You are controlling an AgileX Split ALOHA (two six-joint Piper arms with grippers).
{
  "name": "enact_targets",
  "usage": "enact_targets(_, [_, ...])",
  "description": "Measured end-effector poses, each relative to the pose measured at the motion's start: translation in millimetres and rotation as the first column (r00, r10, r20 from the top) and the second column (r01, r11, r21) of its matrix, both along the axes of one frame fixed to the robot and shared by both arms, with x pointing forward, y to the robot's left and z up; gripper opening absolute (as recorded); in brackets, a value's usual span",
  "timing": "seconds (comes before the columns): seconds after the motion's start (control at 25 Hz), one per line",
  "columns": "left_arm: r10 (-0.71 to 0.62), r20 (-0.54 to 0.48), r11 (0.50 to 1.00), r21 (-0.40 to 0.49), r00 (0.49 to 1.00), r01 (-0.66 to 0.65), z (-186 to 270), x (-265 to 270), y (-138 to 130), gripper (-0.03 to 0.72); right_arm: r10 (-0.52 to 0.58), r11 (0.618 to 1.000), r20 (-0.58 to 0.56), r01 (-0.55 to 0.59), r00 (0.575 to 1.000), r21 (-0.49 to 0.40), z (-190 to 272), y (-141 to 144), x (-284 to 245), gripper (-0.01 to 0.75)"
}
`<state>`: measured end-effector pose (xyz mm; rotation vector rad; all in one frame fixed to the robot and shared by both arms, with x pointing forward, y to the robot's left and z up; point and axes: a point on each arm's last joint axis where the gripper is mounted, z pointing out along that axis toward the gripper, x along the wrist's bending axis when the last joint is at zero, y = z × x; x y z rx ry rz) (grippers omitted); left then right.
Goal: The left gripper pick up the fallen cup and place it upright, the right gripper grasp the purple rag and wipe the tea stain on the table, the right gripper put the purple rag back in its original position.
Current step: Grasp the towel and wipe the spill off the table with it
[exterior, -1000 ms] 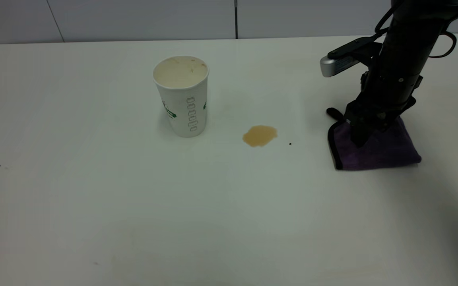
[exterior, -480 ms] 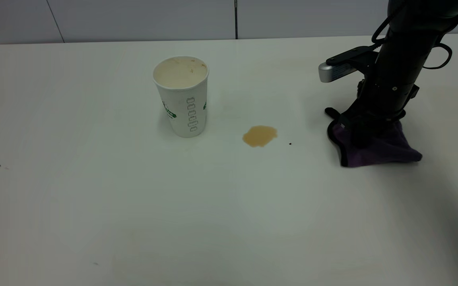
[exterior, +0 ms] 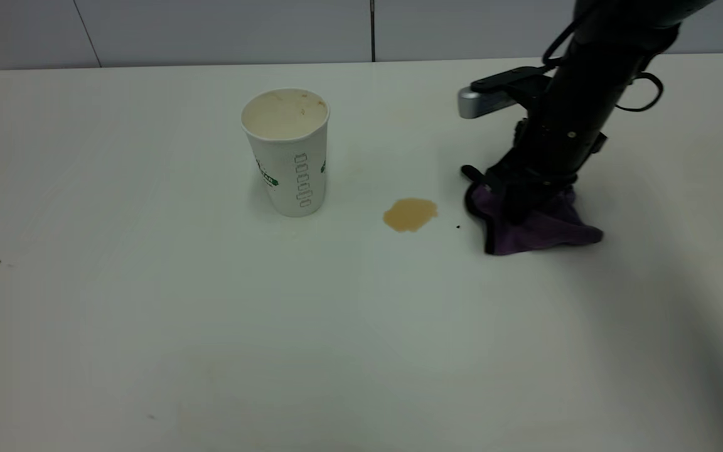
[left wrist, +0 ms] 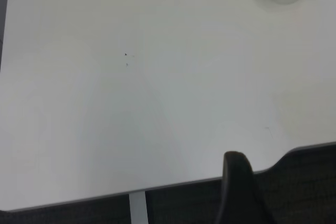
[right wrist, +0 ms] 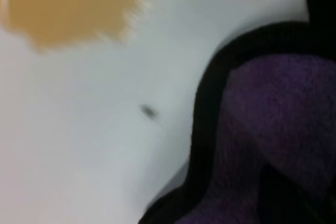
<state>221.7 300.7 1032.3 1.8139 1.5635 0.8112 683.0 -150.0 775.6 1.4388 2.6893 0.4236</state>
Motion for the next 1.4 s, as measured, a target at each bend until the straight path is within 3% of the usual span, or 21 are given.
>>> enact_targets(0.4, [0.000,0.000,1.000,0.000,1.000,0.000,0,0,0,0.478,0.124,0.991,0.065,-0.126,0.990,0.036,-4,70,14,0.065])
enact_targets(0.72, [0.001,0.000,1.000,-0.001,1.000,-0.001,0,0,0,0.478,0.225,0.974,0.037,-0.226,0.974,0.029,-6,106,-3,0.065])
enact_targets(0.92, [0.001,0.000,1.000,-0.001,1.000,-0.001,0,0,0,0.478,0.331,0.944,-0.043,-0.330,0.943,0.019,-7,132,-28,0.065])
enact_targets(1.24, [0.001,0.000,1.000,-0.001,1.000,-0.001,0,0,0,0.478,0.404,0.911,-0.213,-0.413,0.890,0.002,-9,134,-49,0.065])
enact_targets(1.4, [0.001,0.000,1.000,-0.001,1.000,-0.001,0,0,0,0.478,0.354,0.920,-0.188,-0.377,0.916,-0.103,-10,130,-46,0.065])
